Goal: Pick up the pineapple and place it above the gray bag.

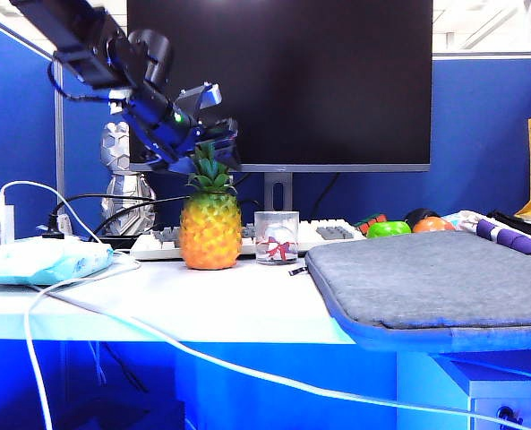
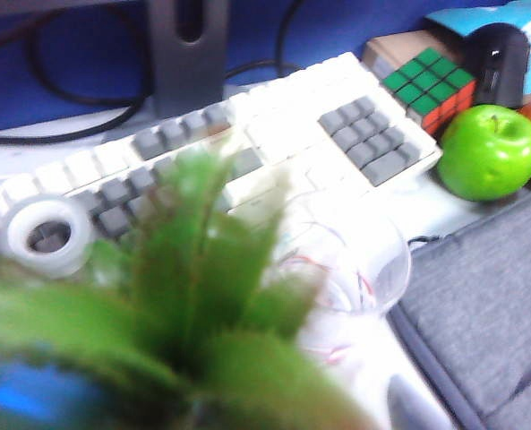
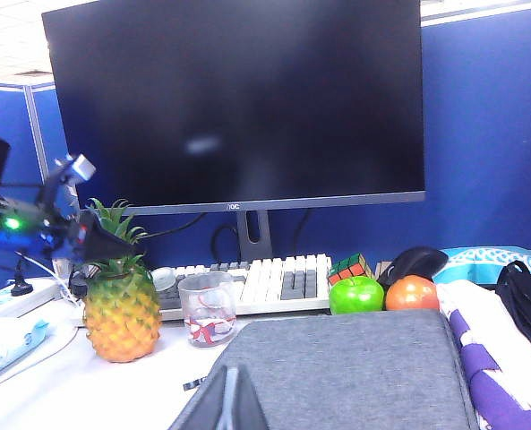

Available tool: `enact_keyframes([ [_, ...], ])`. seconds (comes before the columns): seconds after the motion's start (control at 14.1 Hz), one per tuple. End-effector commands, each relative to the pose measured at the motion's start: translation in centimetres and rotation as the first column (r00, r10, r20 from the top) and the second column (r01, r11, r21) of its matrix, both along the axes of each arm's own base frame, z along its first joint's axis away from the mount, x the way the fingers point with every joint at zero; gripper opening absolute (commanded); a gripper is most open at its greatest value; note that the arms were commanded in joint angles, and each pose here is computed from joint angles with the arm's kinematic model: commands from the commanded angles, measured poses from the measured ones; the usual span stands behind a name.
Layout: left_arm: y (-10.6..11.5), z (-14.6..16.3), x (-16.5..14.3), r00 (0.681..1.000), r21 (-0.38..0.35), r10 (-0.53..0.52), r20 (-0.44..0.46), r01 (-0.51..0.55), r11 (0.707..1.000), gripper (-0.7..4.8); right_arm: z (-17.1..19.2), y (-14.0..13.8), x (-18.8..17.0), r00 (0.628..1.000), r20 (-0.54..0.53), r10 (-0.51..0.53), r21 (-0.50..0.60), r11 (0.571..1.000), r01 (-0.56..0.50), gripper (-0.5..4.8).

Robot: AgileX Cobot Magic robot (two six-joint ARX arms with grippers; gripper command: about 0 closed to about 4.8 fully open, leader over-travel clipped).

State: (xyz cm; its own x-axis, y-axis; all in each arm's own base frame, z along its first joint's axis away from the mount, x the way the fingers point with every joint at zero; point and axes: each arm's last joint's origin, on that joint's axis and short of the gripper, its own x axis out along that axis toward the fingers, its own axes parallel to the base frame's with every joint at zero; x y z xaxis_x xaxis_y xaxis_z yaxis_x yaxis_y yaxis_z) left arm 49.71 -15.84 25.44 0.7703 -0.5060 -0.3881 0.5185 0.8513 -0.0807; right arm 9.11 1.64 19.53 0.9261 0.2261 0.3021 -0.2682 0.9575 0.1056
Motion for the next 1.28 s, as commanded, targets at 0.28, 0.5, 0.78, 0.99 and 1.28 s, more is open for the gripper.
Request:
enact_keyframes([
  [0.28, -0.4, -0.9, 0.7, 0.998, -0.05, -0.057, 0.031, 0.059, 0.997, -0.05, -0.2, 0.0, 0.1, 1.0, -0.002, 0.003, 0.001, 1.0, -0.003, 0.04],
  [0.5, -0.6, 0.4, 0.8, 0.992, -0.094, -0.097, 0.082, 0.104, 0.99, -0.05, -0.5, 0.0, 0.1, 0.999, -0.035, 0.003, -0.004, 1.0, -0.003, 0.05],
  [0.78, -1.2, 7.3, 0.5, 0.964, -0.074, -0.175, 0.201, 0.193, 0.979, -0.05, -0.6, 0.0, 0.2, 0.999, -0.038, 0.004, -0.001, 1.0, -0.004, 0.05],
  [0.99, -3.7, 13.4, -2.0, 0.923, -0.06, -0.252, 0.29, 0.28, 0.958, -0.05, -0.6, 0.0, 0.2, 0.999, -0.04, 0.002, -0.002, 1.0, -0.002, 0.05],
  [1.28, -11.4, 14.7, -6.7, 0.816, -0.023, -0.488, 0.308, 0.52, 0.854, -0.05, -0.6, 0.0, 0.2, 0.999, -0.044, 0.001, -0.002, 1.0, -0.001, 0.04],
])
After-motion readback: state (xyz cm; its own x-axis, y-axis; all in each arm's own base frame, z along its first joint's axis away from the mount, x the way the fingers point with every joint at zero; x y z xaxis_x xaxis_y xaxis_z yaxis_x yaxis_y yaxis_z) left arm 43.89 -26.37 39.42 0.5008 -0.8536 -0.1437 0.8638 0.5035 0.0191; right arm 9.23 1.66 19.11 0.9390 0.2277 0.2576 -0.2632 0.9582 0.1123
